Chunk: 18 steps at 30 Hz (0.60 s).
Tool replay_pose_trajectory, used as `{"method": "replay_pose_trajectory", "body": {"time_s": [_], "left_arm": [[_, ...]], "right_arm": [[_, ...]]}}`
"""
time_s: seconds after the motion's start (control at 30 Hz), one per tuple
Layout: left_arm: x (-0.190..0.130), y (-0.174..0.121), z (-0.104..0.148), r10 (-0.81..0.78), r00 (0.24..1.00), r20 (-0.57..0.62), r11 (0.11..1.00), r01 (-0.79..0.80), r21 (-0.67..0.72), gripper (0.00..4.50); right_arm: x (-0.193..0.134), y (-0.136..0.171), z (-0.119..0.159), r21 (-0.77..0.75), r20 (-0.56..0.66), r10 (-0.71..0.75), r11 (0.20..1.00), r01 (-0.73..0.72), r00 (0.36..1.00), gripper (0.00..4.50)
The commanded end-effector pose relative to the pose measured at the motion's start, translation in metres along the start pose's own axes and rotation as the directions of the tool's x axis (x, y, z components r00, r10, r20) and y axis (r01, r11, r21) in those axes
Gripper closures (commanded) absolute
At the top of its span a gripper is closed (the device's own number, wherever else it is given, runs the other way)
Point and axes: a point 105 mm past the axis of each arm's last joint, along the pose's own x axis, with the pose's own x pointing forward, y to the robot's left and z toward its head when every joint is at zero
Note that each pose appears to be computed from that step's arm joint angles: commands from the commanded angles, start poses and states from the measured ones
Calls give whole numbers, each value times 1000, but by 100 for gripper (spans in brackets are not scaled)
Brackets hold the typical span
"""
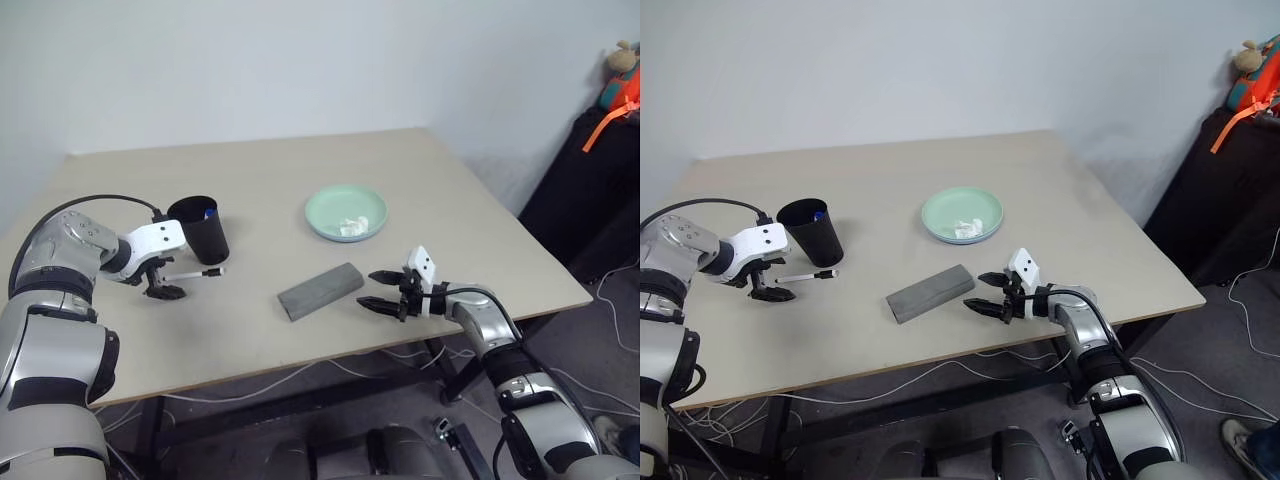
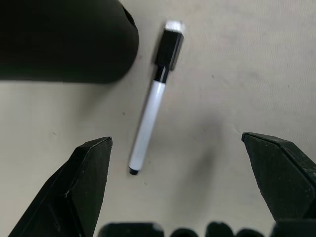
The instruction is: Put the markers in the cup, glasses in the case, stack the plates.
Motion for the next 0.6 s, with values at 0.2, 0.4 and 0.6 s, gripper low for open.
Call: {"method": "replay_pose_trajectory", "body": {"time_s": [0.2, 0.4, 0.6], "left_arm": [[2, 16, 15, 127, 992, 19, 992, -127, -10, 3], [13, 5, 27, 38, 994, 98, 991, -24, -132, 3], [20, 2, 28, 43, 994, 99, 983, -24, -181, 3]], "right_arm": [[-4, -4, 17, -47, 38, -12, 999, 14, 999, 71], [-6, 0, 14, -45, 31, -14, 999, 16, 999, 71], [-9, 3, 13, -41, 28, -20, 999, 21, 999, 71]]}}
